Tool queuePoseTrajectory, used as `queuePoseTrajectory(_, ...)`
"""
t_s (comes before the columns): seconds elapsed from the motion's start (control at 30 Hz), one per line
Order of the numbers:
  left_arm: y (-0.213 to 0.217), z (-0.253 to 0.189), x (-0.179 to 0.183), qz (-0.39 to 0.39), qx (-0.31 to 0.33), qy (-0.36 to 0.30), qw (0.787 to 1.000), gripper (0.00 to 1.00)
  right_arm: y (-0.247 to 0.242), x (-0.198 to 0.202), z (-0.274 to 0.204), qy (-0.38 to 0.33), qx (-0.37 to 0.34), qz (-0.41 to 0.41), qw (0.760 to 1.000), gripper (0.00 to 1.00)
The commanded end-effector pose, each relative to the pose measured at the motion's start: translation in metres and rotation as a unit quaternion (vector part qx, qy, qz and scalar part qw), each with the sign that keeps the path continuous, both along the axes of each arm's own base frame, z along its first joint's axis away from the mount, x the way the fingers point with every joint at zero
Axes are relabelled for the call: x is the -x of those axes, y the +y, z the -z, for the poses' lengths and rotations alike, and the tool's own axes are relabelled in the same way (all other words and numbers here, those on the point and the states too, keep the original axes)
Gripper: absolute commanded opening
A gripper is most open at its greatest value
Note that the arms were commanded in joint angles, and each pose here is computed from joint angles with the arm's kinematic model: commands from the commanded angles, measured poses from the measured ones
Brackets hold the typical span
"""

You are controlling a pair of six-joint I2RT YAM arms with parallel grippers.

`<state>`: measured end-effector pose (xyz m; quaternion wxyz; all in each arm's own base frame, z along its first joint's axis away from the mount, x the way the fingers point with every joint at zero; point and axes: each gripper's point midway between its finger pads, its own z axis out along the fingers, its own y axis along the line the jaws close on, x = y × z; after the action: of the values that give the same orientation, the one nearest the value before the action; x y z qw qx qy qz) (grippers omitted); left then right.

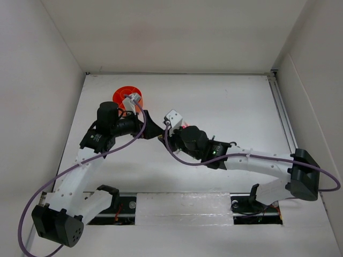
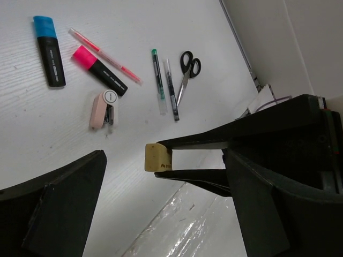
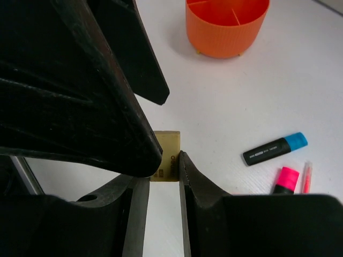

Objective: Sort the stationery into containers
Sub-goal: Place the stationery in the storage box.

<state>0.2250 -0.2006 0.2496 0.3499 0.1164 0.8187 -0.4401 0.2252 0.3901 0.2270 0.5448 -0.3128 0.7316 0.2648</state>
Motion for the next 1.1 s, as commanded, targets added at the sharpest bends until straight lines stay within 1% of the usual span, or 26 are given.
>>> queuePoseTrajectory(0.0,-0.005,-0.006,0.002,0.024,0.011,-0.022,0.999,0.88,0.002,-0.006,-0.044,-0.056,-0.066,0.004,0.996,0.00)
queuePoseTrajectory(0.07,-0.005,-0.006,0.002,0.024,0.011,-0.022,0.999,0.88,-0.002,-0.005,-0.056,-0.070,-0.086,0.003,0.994,0.00)
queuePoseTrajectory(0.1,-0.005,-0.006,0.002,0.024,0.011,-0.022,0.999,0.88,-0.004,-0.004,-0.055,-0.071,-0.089,0.003,0.993,0.00)
queuePoseTrajectory(0.17,-0.005,-0.006,0.002,0.024,0.011,-0.022,0.999,0.86,-0.008,0.000,-0.066,-0.081,-0.101,-0.001,0.992,0.00)
queuePoseTrajectory(0.23,-0.005,-0.006,0.002,0.024,0.011,-0.022,0.999,0.80,-0.011,0.000,-0.068,-0.088,-0.103,-0.002,0.991,0.00)
queuePoseTrajectory(0.27,-0.005,-0.006,0.002,0.024,0.011,-0.022,0.999,0.80,-0.011,0.000,-0.063,-0.086,-0.099,-0.002,0.991,0.00)
queuePoseTrajectory(0.37,-0.005,-0.006,0.002,0.024,0.011,-0.022,0.999,0.74,-0.012,0.006,-0.067,-0.090,-0.102,-0.018,0.991,0.00)
queuePoseTrajectory(0.4,-0.005,-0.006,0.002,0.024,0.011,-0.022,0.999,0.74,-0.011,0.011,-0.078,-0.097,-0.119,-0.031,0.988,0.00)
queuePoseTrajectory(0.47,-0.006,-0.007,0.004,0.029,0.014,-0.022,0.999,0.71,-0.008,0.015,-0.074,-0.095,-0.120,-0.044,0.987,0.00)
queuePoseTrajectory(0.63,-0.011,-0.013,0.009,0.052,0.027,-0.028,0.998,0.70,-0.003,0.018,-0.073,-0.094,-0.121,-0.060,0.986,0.00)
queuePoseTrajectory(0.73,-0.012,-0.015,0.009,0.056,0.031,-0.032,0.997,0.70,-0.001,0.020,-0.080,-0.097,-0.129,-0.067,0.985,0.00)
queuePoseTrajectory(0.8,-0.012,-0.015,0.009,0.056,0.031,-0.032,0.997,0.67,0.000,0.022,-0.080,-0.097,-0.130,-0.072,0.984,0.00)
queuePoseTrajectory(0.83,-0.012,-0.016,0.011,0.061,0.033,-0.031,0.997,0.61,0.000,0.021,-0.080,-0.101,-0.127,-0.073,0.984,0.00)
queuePoseTrajectory(0.93,-0.013,-0.016,0.013,0.065,0.035,-0.030,0.997,0.56,0.001,0.024,-0.082,-0.103,-0.131,-0.072,0.983,0.00)
queuePoseTrajectory(1.0,-0.014,-0.018,0.013,0.070,0.038,-0.034,0.996,0.48,0.003,0.023,-0.078,-0.100,-0.127,-0.073,0.984,0.00)
queuePoseTrajectory(1.03,-0.014,-0.018,0.013,0.070,0.038,-0.034,0.996,0.48,0.002,0.020,-0.080,-0.103,-0.131,-0.065,0.984,0.00)
queuePoseTrajectory(1.07,-0.014,-0.018,0.013,0.070,0.038,-0.034,0.996,0.46,0.003,0.019,-0.076,-0.104,-0.123,-0.066,0.985,0.00)
